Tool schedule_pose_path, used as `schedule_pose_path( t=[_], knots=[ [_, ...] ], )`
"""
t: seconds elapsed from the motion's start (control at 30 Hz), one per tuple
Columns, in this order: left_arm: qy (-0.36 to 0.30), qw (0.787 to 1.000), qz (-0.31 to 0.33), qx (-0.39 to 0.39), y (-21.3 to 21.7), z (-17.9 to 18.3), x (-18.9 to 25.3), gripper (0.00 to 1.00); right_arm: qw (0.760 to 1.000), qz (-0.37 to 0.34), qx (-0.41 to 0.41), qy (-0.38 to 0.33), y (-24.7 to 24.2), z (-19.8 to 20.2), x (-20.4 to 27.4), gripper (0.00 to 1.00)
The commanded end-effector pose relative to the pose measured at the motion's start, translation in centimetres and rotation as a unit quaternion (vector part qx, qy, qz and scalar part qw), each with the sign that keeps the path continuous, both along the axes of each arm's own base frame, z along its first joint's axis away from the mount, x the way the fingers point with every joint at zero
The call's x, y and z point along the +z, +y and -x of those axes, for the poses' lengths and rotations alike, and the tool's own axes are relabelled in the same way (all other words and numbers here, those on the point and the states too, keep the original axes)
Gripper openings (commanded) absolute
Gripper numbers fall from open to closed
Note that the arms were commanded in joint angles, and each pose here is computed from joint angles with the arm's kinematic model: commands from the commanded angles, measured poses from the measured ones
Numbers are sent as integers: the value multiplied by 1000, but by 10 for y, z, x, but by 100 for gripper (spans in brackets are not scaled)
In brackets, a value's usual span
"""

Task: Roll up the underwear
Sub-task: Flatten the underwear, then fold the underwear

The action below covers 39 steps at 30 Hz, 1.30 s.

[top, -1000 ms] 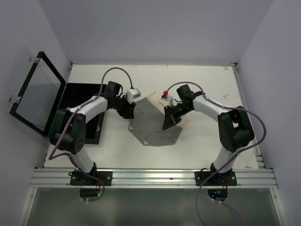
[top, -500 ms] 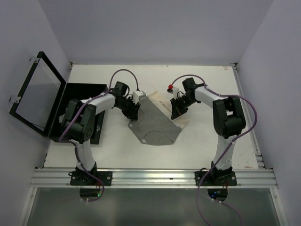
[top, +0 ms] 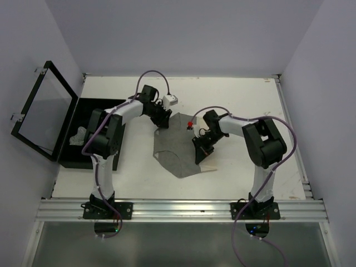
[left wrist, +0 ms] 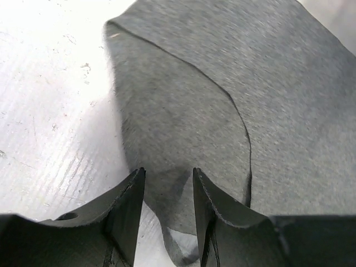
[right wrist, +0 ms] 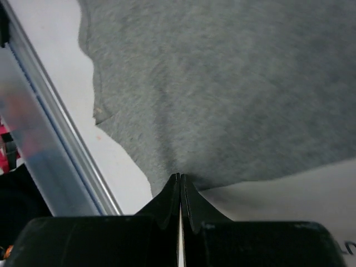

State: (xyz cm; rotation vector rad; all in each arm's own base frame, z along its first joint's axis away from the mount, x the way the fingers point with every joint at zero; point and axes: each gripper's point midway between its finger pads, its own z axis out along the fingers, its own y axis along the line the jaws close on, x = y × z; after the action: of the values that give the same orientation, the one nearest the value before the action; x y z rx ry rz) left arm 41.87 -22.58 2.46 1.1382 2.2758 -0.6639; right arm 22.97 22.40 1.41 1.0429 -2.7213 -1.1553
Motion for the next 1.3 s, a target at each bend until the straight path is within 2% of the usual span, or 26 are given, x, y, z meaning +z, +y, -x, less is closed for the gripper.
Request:
schedule_pose_path(
  t=[0.0, 0.03, 0.07, 0.13, 0.17, 0.2, 0.23, 0.27, 0.3, 0.33, 0.37, 0.4, 0.53, 0.6, 0.63, 0.67, 0.7, 0.73, 0.8, 0.9, 1.1, 1.27],
  knots=[
    [-65, 998, 24, -5, -7, -20, 44, 44, 999, -50, -4, -12, 30, -3, 36, 0],
    [-65, 998, 25, -8, -5, -14, 47, 44, 998, -50, -8, -37, 28, -19, 47, 0],
    [-92, 995, 32, -10, -3, -12, 69, 44, 997, -55, -10, -54, 24, -23, 60, 0],
    [-99, 995, 22, -23, 7, 7, 69, 45, 994, -59, -26, -84, 10, -37, 73, 4],
    [-120, 992, 26, -30, 9, 16, 89, 45, 993, -59, -26, -97, 4, -39, 77, 7],
    [-135, 989, 29, -48, 11, 24, 96, 44, 990, -64, -5, -121, -2, -36, 87, 10],
    [-120, 990, 36, -63, 15, 48, 85, 44, 989, -65, 2, -133, -9, -34, 91, 11],
    [-163, 982, 52, -76, 15, 58, 111, 45, 988, -61, 19, -142, -15, -27, 92, 16],
    [-181, 977, 55, -96, 16, 69, 114, 45, 976, -67, 51, -200, -21, -26, 104, 18],
    [-176, 976, 61, -110, 19, 90, 101, 46, 973, -62, 66, -211, -27, -16, 99, 20],
    [-216, 966, 66, -129, 21, 101, 119, 46, 964, -60, 83, -246, -32, -16, 101, 22],
    [-223, 962, 65, -144, 20, 112, 118, 46, 947, -52, 119, -293, -39, -17, 100, 23],
    [-242, 949, 25, -203, 24, 157, 86, 46, 888, -22, 216, -405, -62, -4, 89, 24],
    [-282, 930, 21, -234, 10, 173, 87, 45, 855, -15, 259, -449, -65, -5, 85, 26],
    [-280, 929, 3, -242, 14, 185, 68, 45, 844, -16, 279, -457, -67, 6, 76, 26],
    [-315, 916, 6, -249, 7, 187, 75, 45, 833, -18, 291, -470, -68, 10, 74, 27],
    [-328, 902, 9, -280, -6, 203, 71, 46, 812, -20, 307, -496, -66, 7, 73, 28],
    [-330, 899, -9, -287, -4, 211, 56, 45, 808, -24, 321, -493, -67, 18, 60, 30],
    [-353, 876, 1, -329, -23, 230, 53, 45, 773, -30, 349, -530, -64, 21, 59, 31],
    [-333, 868, -3, -369, -35, 247, 33, 44, 748, -39, 396, -531, -65, 37, 37, 32],
    [-330, 864, 3, -380, -61, 250, 26, 43, 759, -40, 419, -496, -59, 45, 20, 31],
    [-302, 869, -1, -392, -67, 258, 15, 43, 756, -38, 436, -487, -54, 46, 15, 33]
  ],
)
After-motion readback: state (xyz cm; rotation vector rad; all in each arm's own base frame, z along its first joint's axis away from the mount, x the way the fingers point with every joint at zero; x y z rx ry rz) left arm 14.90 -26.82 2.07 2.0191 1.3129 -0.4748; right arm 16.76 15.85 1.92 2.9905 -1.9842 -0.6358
